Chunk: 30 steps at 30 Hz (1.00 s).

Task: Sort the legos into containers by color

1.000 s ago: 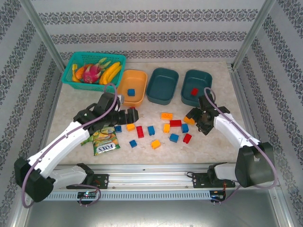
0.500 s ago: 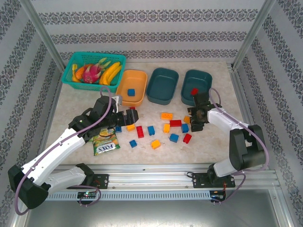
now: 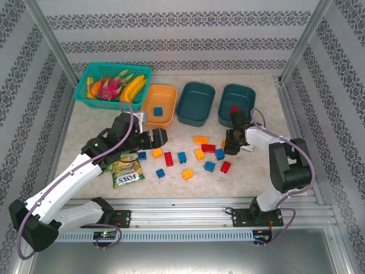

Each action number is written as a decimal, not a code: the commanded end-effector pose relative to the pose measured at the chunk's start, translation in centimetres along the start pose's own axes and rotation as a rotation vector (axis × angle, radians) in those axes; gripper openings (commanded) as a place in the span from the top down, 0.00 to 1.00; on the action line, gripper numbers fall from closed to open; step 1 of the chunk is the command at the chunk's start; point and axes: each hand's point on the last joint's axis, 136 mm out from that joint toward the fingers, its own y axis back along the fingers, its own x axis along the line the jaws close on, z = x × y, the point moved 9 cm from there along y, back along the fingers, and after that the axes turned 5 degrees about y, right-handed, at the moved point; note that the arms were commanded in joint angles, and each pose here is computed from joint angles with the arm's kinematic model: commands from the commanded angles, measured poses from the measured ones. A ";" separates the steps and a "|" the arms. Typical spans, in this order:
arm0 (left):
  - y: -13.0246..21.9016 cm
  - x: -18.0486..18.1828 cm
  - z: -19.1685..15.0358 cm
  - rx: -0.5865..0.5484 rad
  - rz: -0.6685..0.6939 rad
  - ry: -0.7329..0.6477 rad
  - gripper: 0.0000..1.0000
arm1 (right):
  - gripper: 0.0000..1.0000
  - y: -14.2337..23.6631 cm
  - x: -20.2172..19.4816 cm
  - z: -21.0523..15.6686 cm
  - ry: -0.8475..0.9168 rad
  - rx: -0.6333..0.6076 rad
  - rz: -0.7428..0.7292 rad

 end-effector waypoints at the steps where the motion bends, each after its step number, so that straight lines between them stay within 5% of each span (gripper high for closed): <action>1: 0.6 -1.0 0.5 -0.024 -0.023 -0.037 0.11 | 0.48 -0.4 0.2 0.0 -0.057 0.003 -0.029; 7: 0.7 -1.1 0.7 -0.030 -0.018 -0.044 0.11 | 0.71 -0.6 0.1 0.3 -0.080 -0.033 -0.049; 14: 0.9 -1.2 0.9 -0.041 -0.010 -0.039 0.11 | 0.84 1.8 0.4 0.1 -0.001 -0.058 -0.002; 23: -0.3 -1.5 4.4 -0.060 0.001 0.071 0.10 | 0.87 9.4 4.9 -6.7 0.678 -0.112 0.219; 30: -3.5 -0.9 9.7 -0.066 -0.035 0.186 0.10 | 0.86 7.2 11.0 -13.4 1.085 -0.074 0.243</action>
